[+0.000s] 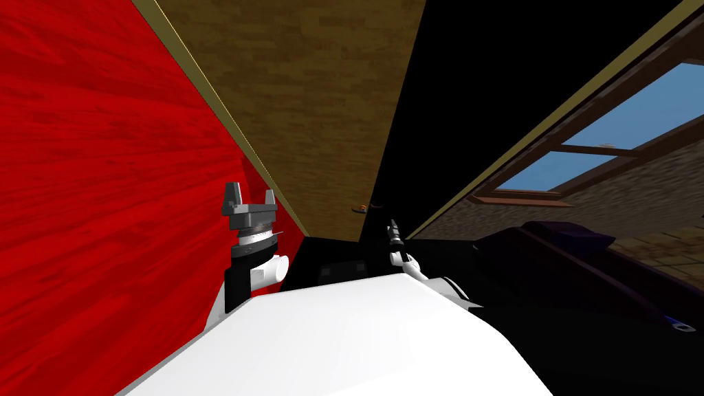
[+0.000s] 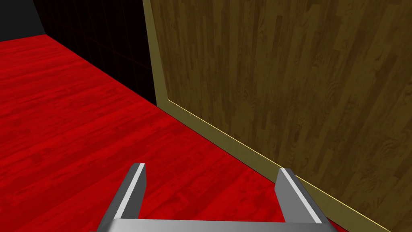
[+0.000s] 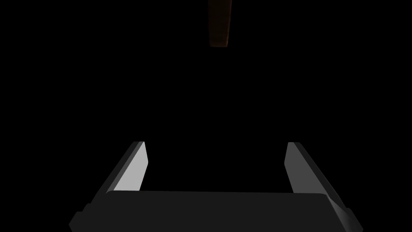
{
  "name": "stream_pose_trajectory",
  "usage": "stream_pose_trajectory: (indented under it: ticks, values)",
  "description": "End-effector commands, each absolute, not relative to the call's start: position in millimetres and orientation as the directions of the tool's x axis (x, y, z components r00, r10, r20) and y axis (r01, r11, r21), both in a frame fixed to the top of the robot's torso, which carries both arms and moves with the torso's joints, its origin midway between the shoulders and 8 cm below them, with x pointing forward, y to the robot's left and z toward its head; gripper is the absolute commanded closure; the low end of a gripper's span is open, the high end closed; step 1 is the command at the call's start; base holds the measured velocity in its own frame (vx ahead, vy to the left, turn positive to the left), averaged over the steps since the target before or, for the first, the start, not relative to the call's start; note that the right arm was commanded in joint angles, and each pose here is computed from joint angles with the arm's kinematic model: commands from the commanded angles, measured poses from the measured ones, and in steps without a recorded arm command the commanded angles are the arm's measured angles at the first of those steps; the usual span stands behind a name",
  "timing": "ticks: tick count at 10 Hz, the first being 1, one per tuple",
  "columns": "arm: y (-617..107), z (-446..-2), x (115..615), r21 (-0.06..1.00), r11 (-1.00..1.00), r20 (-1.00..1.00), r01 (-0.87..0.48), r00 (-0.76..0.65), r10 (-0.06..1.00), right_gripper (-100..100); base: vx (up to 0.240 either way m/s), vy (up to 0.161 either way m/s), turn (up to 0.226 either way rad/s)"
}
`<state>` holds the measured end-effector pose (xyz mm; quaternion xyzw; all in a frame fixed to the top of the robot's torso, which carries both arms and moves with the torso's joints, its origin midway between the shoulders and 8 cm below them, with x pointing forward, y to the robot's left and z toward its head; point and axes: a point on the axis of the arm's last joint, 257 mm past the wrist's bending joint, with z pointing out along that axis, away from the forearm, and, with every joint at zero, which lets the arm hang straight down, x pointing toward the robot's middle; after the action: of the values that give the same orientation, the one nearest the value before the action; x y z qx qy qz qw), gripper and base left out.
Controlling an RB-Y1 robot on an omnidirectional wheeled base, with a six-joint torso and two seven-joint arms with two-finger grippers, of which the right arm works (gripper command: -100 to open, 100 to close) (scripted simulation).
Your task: Pull the door open
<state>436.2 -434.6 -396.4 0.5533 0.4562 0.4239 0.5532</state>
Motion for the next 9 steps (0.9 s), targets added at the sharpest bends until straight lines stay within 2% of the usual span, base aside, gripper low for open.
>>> stream_pose_trajectory:
  ticks: [1, 3, 4, 7, 9]
  values:
    - [-436.5, -394.3, 438.0, 0.999, 0.029, -0.034, 0.023, 0.226, 0.974, -100, 0.014, 0.009, -0.001]
    - [-439.2, -402.6, 432.1, 0.999, 0.029, -0.039, 0.046, 0.232, 0.972, -100, 0.003, 0.002, 0.002]
    - [-468.9, -404.1, 416.0, 0.997, 0.039, -0.055, 0.062, 0.275, 0.960, -100, 0.059, 0.019, 0.056]
    - [-493.1, -415.7, 394.8, 0.994, 0.043, -0.074, 0.104, 0.314, 0.947, -100, 0.072, 0.011, 0.032]
    - [-489.0, -403.7, 404.9, 0.996, 0.046, -0.066, 0.070, 0.304, 0.951, -100, 0.014, 0.003, -0.003]
